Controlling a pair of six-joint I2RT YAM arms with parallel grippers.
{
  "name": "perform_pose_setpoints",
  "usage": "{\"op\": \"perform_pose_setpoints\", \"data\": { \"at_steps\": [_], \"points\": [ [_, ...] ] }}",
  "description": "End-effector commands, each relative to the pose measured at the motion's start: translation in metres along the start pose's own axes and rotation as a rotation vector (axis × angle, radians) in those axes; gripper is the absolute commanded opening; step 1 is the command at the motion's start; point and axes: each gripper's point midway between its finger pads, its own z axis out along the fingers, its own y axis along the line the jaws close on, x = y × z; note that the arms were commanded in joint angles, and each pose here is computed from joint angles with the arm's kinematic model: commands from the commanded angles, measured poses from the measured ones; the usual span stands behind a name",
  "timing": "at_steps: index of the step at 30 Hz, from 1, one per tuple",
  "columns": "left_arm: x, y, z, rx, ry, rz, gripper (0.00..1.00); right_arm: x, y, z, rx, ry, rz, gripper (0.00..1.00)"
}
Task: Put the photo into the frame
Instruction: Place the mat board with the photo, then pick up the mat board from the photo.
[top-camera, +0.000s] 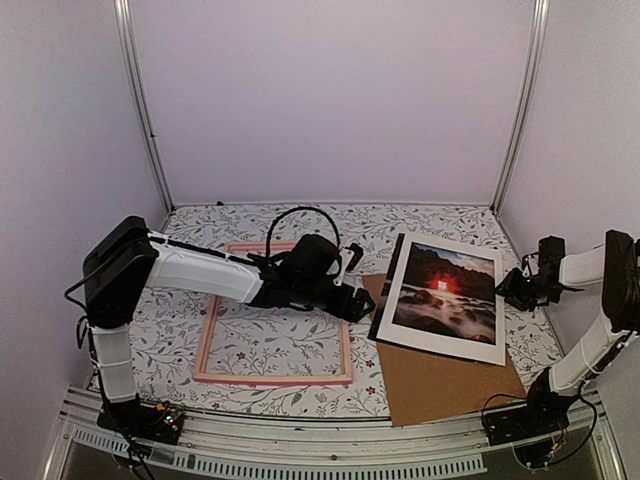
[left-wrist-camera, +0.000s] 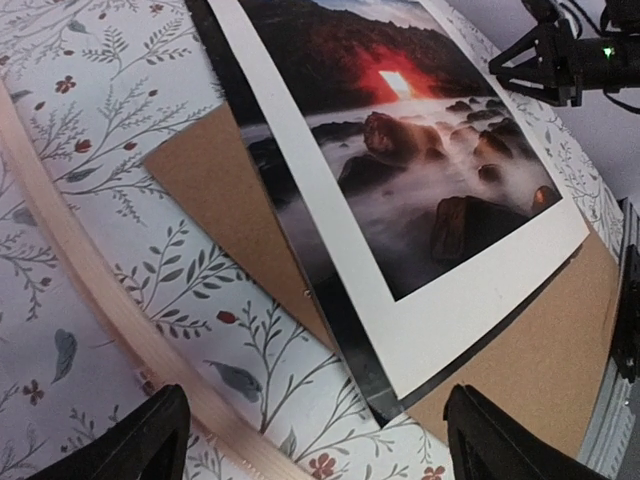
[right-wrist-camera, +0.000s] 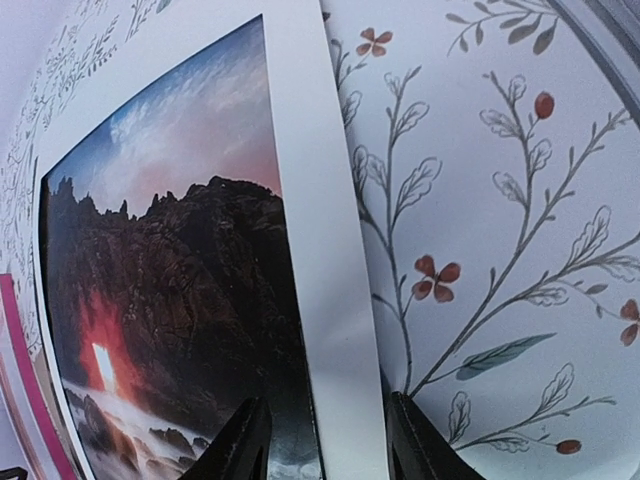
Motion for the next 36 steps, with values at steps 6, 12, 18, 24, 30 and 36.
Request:
{"op": "perform_pose_setpoints", "data": {
  "at_steps": [6,12,18,24,30,36],
  "points": [
    [-0.002,-0.047,0.055,0.061,0.056,0.027,0.87,0.023,0.021,-0.006,-0.146,0.050,-0.007,0.32],
    [-0.002,-0.038,0.084,-0.019,0.081,0.018,0.85,0.023,0.031,-0.009,-0.200,0.052,-0.020,0.24],
    [0.005,-0.031,0.099,-0.047,0.101,0.009,0.84,0.021,0.044,-0.012,-0.270,0.053,-0.025,0.22],
    [0.017,-0.026,0.106,-0.061,0.127,0.005,0.84,0.024,0.052,-0.009,-0.333,0.078,-0.016,0.21],
    [0.025,-0.022,0.106,-0.066,0.138,0.004,0.82,0.027,0.059,-0.008,-0.388,0.104,0.005,0.21],
    [0.030,-0.019,0.106,-0.068,0.144,0.001,0.82,0.029,0.054,-0.002,-0.365,0.112,0.010,0.20]
  ]
}}
